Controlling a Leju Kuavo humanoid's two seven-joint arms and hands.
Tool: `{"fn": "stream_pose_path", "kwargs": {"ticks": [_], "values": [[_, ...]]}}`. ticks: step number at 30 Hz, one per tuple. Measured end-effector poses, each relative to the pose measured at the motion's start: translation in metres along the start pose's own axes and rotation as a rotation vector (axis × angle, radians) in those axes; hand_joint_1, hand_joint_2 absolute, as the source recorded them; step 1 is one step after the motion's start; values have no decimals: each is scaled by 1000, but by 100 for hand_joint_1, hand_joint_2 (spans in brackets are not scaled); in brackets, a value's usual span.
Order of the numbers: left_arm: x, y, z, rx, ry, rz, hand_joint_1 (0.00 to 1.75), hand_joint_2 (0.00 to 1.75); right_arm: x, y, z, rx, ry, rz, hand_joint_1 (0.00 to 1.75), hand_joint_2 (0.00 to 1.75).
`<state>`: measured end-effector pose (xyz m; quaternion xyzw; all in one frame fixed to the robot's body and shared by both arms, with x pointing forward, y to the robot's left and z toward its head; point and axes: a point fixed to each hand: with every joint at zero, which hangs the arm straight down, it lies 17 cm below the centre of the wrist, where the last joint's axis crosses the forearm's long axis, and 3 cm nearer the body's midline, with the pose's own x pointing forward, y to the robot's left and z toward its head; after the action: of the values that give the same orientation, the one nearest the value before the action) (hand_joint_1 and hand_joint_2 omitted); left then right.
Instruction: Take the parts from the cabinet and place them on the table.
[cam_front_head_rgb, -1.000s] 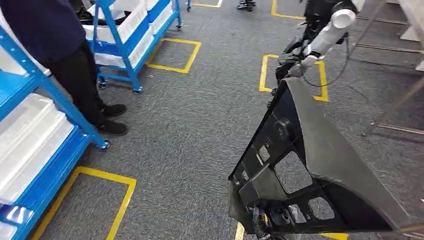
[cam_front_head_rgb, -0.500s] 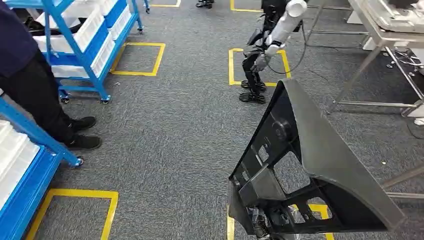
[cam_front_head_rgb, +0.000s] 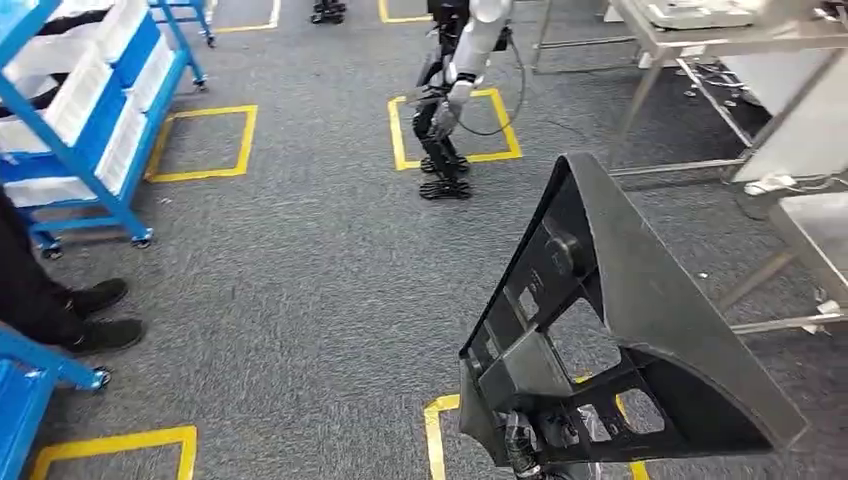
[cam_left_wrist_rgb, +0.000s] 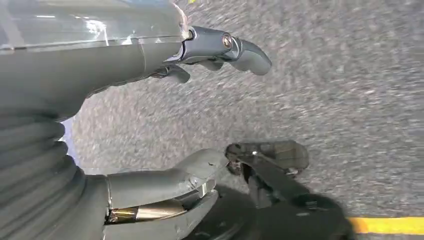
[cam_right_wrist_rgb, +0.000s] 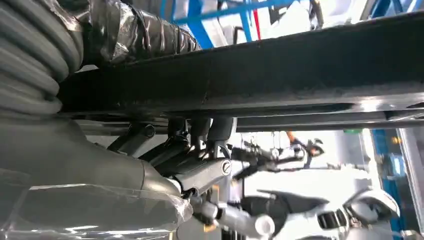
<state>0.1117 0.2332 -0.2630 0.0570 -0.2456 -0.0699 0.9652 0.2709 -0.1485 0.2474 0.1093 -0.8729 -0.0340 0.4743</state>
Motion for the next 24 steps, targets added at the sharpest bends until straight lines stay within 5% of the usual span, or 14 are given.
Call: {"fn": "stream_pose_path", "kwargs": {"ticks": [24], "values": [[4, -1, -1, -6, -6, -1, 0, 175, 0, 0, 0, -2, 1, 10, 175, 175]]}}
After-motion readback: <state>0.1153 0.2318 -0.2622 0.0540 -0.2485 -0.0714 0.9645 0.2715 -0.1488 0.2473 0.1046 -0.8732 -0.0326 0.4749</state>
